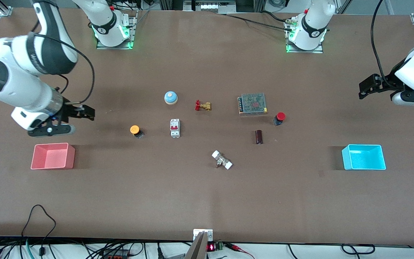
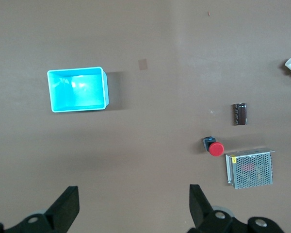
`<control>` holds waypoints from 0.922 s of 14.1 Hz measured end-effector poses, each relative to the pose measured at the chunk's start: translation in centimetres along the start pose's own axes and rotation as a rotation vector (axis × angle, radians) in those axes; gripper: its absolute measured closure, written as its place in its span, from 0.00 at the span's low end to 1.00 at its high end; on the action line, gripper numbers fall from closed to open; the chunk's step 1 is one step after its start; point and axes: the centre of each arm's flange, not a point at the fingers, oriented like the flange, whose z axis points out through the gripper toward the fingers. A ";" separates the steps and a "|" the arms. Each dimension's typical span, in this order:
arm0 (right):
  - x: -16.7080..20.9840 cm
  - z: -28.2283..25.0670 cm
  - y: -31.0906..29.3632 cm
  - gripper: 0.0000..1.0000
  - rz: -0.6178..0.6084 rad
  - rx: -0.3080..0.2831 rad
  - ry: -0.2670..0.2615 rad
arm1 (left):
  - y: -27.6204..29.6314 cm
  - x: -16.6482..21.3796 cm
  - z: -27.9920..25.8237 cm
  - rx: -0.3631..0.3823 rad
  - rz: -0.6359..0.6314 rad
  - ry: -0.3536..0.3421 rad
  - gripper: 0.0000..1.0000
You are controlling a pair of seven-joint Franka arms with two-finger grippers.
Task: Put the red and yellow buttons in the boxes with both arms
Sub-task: 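Lower the right gripper to the yellow button while the left gripper reaches the red button, then grasp the yellow button with the right gripper while the left gripper grasps the red button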
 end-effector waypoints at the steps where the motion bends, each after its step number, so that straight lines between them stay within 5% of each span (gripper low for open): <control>1: 0.0 0.9 -1.1 0.00 -0.019 0.002 -0.004 | 0.0 0.0 0.2 0.000 0.000 -0.009 0.00; 7: 0.4 3.4 -5.0 0.00 -0.116 0.018 -0.004 | 1.8 1.4 9.4 -0.007 -0.009 -0.267 0.00; 13: 1.7 8.3 -8.1 0.00 -0.198 0.017 0.014 | 11.6 3.1 20.9 -0.016 -0.084 -0.209 0.00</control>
